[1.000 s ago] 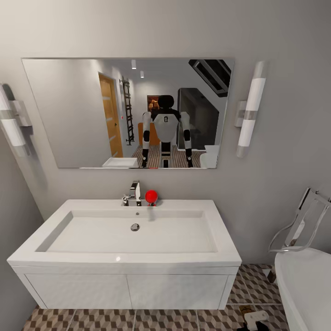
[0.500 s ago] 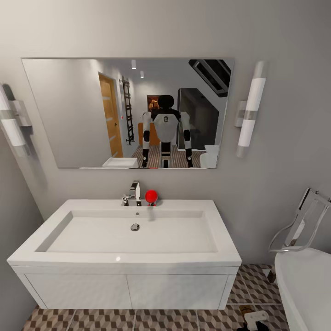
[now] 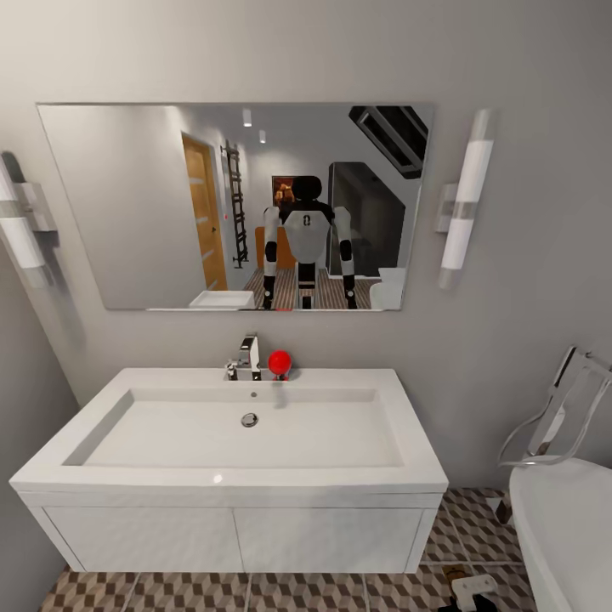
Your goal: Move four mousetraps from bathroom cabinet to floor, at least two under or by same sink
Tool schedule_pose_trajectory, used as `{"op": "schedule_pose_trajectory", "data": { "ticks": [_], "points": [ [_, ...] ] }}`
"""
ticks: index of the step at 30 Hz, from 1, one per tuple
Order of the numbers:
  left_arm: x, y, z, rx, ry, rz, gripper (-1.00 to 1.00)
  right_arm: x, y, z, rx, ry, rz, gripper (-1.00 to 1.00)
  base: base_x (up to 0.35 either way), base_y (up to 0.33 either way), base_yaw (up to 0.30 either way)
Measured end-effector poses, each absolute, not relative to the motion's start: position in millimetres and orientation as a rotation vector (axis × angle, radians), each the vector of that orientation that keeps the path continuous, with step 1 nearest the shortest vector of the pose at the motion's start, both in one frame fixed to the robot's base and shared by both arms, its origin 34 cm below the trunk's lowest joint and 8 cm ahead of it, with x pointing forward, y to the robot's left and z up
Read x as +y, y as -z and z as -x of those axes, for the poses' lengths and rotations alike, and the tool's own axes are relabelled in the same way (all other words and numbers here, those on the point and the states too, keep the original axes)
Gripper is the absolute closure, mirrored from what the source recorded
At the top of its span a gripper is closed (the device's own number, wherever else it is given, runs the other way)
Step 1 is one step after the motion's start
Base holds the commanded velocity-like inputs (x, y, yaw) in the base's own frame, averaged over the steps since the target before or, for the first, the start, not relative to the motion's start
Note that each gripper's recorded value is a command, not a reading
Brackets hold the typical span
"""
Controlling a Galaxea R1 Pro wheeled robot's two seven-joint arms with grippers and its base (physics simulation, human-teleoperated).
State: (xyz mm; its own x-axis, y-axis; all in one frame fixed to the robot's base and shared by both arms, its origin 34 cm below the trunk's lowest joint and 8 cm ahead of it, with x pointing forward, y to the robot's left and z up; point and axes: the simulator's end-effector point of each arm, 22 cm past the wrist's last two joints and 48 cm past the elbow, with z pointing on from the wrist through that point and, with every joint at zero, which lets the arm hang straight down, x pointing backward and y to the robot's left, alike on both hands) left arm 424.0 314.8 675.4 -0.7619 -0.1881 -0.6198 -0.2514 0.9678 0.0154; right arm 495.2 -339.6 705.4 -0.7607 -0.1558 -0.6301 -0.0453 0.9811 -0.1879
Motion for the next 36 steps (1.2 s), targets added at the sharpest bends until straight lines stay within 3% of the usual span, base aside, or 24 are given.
{"op": "schedule_pose_trajectory", "data": {
  "ticks": [36],
  "points": [
    [309.4, -644.5, -437.3, 2.453, -0.122, 0.313, 1.00, -341.2, -675.2, -508.7, 2.427, 0.221, 0.145, 1.00, 0.000, 0.000, 0.000]
  ]
}}
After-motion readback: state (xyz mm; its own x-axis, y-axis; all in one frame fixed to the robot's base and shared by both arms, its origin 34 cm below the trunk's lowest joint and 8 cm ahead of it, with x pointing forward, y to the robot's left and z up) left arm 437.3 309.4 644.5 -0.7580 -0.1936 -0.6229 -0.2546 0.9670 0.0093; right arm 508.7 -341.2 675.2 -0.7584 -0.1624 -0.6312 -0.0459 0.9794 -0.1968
